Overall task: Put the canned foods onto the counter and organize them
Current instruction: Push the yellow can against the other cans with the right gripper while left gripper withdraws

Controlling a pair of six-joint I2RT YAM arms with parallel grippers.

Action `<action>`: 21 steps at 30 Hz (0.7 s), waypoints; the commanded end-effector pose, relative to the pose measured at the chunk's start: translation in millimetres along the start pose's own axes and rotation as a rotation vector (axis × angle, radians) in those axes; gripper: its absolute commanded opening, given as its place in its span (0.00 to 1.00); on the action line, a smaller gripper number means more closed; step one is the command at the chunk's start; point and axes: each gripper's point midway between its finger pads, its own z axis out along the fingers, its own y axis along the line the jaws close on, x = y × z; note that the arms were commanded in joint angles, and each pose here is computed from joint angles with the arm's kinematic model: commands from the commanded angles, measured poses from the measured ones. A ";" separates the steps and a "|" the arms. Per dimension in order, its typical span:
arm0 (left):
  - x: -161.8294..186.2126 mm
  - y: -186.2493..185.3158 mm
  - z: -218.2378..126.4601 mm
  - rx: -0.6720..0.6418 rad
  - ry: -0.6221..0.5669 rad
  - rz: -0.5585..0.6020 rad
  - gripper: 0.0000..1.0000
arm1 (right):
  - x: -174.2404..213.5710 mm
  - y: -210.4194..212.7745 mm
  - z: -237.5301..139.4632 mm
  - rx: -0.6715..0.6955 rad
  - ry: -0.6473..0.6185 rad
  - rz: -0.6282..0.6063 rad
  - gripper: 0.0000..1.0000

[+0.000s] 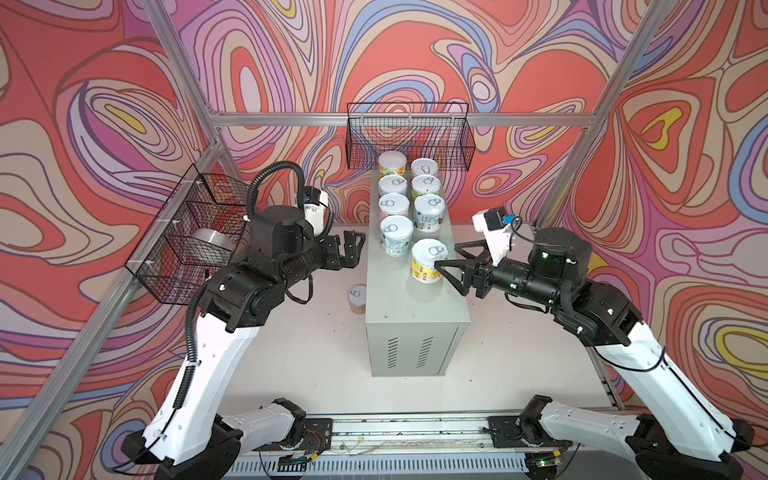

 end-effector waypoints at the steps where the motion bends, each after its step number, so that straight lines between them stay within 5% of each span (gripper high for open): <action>1: -9.1 -8.1 0.0 0.089 -0.042 -0.062 0.98 | -1.2 -10.0 3.1 0.095 0.008 -0.048 0.86; 21: 12.1 8.1 37.4 0.091 0.026 -0.089 0.95 | 16.4 -34.5 33.3 0.282 0.091 -0.074 0.81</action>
